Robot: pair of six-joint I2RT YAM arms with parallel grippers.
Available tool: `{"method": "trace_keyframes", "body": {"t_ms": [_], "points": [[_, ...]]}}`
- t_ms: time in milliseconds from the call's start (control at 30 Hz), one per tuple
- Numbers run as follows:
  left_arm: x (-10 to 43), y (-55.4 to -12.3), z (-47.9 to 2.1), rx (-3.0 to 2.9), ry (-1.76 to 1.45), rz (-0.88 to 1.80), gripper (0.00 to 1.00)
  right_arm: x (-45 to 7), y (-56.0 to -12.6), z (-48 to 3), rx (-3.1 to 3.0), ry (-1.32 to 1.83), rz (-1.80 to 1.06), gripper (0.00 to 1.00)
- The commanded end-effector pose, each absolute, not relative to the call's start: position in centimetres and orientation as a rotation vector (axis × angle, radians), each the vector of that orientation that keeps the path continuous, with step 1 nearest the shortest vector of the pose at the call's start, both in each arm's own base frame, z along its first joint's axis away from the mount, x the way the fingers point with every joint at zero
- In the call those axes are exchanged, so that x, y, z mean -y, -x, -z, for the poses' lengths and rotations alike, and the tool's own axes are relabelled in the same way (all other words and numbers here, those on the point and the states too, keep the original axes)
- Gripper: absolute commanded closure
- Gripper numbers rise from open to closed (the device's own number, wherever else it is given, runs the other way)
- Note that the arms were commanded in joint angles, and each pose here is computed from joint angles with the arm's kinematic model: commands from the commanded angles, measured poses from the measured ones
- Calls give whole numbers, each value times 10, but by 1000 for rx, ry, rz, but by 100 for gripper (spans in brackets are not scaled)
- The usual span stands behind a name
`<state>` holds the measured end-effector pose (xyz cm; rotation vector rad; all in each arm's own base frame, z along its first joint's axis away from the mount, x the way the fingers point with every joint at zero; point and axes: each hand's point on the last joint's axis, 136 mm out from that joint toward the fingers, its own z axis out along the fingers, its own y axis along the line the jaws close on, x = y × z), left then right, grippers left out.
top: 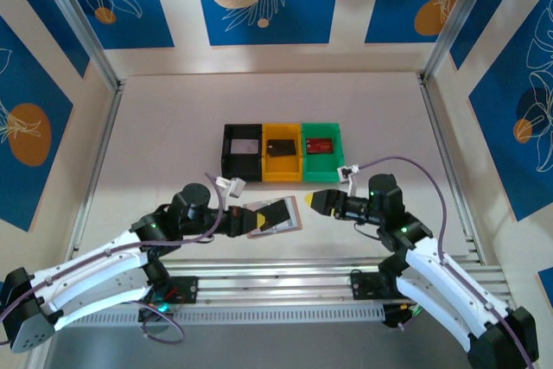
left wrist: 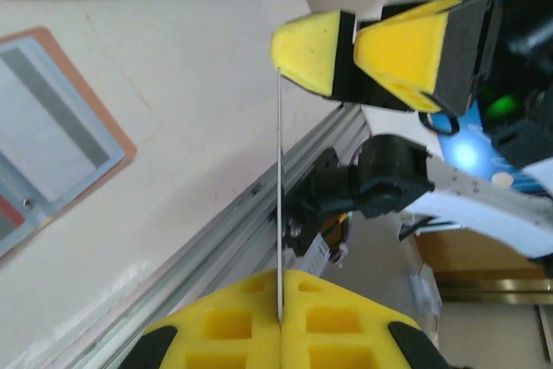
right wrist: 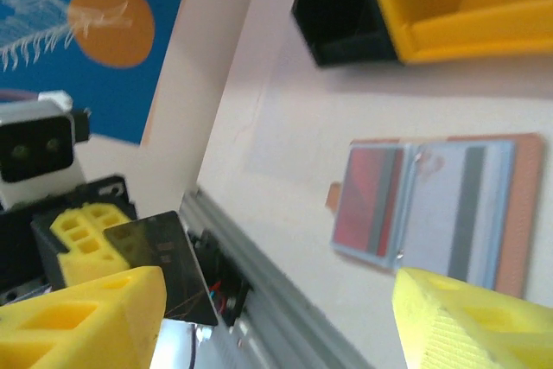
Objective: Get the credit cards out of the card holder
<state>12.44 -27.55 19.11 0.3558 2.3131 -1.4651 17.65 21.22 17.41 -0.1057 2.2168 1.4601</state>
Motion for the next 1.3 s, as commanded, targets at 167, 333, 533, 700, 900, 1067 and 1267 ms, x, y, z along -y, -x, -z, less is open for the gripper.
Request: {"method": "trace_keyframes", "body": {"t_ms": [167, 333, 533, 700, 900, 1067, 1267], "points": [[271, -109, -191, -2365, -482, 1462, 100, -240, -154, -198, -2135, 439, -1660, 41], [274, -109, -198, -2335, -488, 1498, 100, -247, -148, -190, -2145, 495, -1675, 46], [277, -109, -200, -2309, -472, 1546, 100, -256, -137, -187, -2127, 571, -1715, 54], [277, -109, -204, -2293, -466, 1557, 100, -261, -129, -185, -2121, 625, -1714, 57], [278, -108, -207, -2282, -461, 1579, 100, -268, -120, -184, -2100, 689, -1735, 59], [279, -107, -206, -2283, -464, 1589, 100, -270, -119, -183, -2098, 703, -1730, 63], [278, -105, -206, -2284, -473, 1596, 100, -270, -117, -182, -2094, 718, -1733, 73]]}}
